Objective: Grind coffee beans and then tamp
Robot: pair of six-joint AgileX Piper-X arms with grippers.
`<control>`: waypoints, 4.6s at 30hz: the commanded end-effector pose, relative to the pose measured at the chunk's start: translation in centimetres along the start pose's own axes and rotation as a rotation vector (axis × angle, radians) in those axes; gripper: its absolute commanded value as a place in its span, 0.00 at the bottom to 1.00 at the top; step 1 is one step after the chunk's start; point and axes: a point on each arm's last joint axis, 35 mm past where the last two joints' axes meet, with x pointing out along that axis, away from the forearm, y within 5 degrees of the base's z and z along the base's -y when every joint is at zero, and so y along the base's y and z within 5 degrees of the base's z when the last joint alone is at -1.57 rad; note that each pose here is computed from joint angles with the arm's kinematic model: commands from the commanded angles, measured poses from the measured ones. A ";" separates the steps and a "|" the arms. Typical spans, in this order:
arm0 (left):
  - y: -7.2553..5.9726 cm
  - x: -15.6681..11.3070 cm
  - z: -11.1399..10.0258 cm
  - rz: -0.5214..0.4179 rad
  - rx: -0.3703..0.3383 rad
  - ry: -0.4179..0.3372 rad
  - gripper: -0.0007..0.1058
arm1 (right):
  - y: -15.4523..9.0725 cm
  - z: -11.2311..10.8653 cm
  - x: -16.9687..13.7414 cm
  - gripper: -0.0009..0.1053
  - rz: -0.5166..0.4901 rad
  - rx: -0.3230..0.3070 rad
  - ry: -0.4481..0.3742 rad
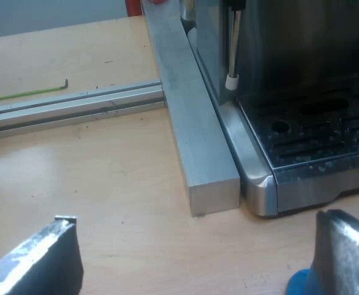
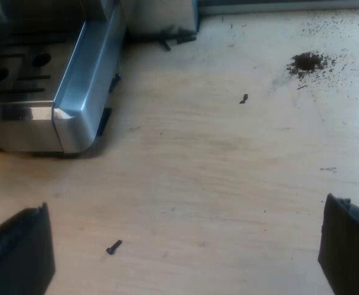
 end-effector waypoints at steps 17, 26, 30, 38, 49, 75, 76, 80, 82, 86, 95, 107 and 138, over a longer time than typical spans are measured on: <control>-0.4 -0.3 0.3 -0.080 -0.008 0.029 0.74 | 0.3 0.5 -0.5 0.84 0.048 -0.014 -0.008; -1.7 -1.9 1.8 -0.392 -0.027 -0.006 0.79 | 0.1 4.4 -1.5 0.84 0.159 -0.067 0.046; -2.1 -1.5 2.3 -0.523 0.010 0.014 0.80 | 0.3 6.5 -1.6 0.80 0.271 -0.096 0.047; -3.3 -0.1 3.0 -0.758 0.124 0.041 0.79 | 1.7 7.8 -0.4 0.79 0.475 -0.169 0.086; -4.8 4.2 1.3 -0.952 0.155 0.122 0.79 | 5.5 8.8 1.0 0.77 0.648 -0.362 0.053; -4.9 6.9 -1.4 -0.964 0.137 0.223 0.79 | 15.5 3.8 5.0 0.65 0.343 -0.321 -0.168; -4.9 6.9 -1.4 -0.964 0.136 0.225 0.79 | 15.8 3.7 5.3 0.59 0.320 -0.290 -0.167; -4.9 6.9 -1.4 -0.964 0.136 0.225 0.79 | 16.6 3.6 6.1 0.45 0.263 -0.259 -0.180; -4.9 6.9 -1.4 -0.964 0.136 0.225 0.79 | 17.1 3.5 6.5 0.44 0.262 -0.254 -0.185; -4.9 6.9 -1.4 -0.966 0.136 0.225 0.79 | 18.1 3.1 7.4 0.44 0.262 -0.253 -0.186; -4.9 6.9 -1.4 -0.968 0.136 0.226 0.79 | 19.6 2.8 8.7 0.27 0.235 -0.216 -0.222; -4.9 6.9 -1.4 -0.970 0.136 0.226 0.79 | 20.5 2.3 9.9 0.24 0.160 -0.180 -0.257; -4.9 6.9 -1.4 -0.972 0.134 0.228 0.79 | 18.3 4.0 12.3 0.24 -0.130 -0.082 -0.300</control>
